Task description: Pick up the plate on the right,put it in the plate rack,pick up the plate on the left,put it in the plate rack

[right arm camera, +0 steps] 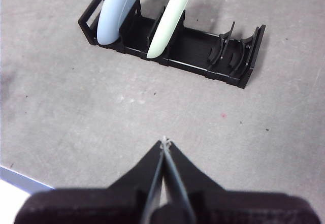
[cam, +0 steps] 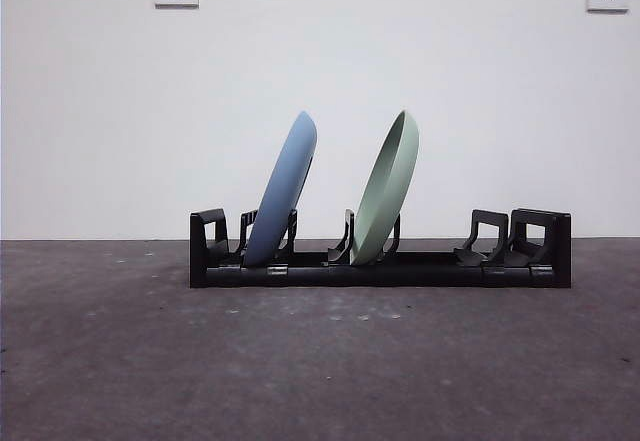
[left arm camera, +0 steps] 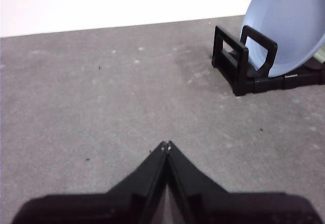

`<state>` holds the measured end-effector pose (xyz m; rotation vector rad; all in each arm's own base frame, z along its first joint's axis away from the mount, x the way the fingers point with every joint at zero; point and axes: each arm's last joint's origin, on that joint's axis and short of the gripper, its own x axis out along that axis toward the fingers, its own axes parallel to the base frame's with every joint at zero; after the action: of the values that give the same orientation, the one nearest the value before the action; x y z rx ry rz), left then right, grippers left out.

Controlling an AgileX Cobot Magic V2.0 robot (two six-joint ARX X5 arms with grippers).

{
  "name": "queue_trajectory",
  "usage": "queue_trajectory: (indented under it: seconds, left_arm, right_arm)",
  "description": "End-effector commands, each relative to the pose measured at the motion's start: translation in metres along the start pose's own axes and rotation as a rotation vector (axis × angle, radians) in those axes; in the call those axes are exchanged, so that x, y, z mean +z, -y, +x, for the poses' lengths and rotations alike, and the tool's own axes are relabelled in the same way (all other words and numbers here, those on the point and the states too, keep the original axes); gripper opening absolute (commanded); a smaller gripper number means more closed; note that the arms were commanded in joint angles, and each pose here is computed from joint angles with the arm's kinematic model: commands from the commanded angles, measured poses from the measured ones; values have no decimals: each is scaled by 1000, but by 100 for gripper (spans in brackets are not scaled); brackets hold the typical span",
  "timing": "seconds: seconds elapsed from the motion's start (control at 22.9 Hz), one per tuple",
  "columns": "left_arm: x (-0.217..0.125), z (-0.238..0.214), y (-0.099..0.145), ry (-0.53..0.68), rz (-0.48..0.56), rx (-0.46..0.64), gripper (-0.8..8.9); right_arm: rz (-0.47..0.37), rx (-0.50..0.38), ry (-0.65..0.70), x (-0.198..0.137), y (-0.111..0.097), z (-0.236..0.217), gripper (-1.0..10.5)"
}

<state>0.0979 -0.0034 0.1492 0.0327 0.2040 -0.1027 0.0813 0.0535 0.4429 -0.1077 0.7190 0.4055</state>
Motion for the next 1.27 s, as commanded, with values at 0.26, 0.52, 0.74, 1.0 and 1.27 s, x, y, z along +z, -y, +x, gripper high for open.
queue_trajectory:
  seconds: [0.26, 0.52, 0.74, 1.0, 1.27]
  left_arm:
    - [-6, 4, 0, -48, -12, -2, -3]
    - [-8, 5, 0, -79, -15, -2, -3]
    - [-10, 7, 0, -107, -18, -4, -3]
    - [-12, 8, 0, -126, -19, -4, -3]
    - [-12, 8, 0, -128, -19, -5, -3]
  right_arm:
    - [-5, -22, -87, 6, -4, 19, 4]
    - [-31, -204, 213, 24, 16, 7, 4]
    - [62, -350, 458, -14, 40, 2, 4]
    - [42, -540, 637, -80, 58, 54, 4]
    - [56, -603, 702, -135, 69, 106, 4]
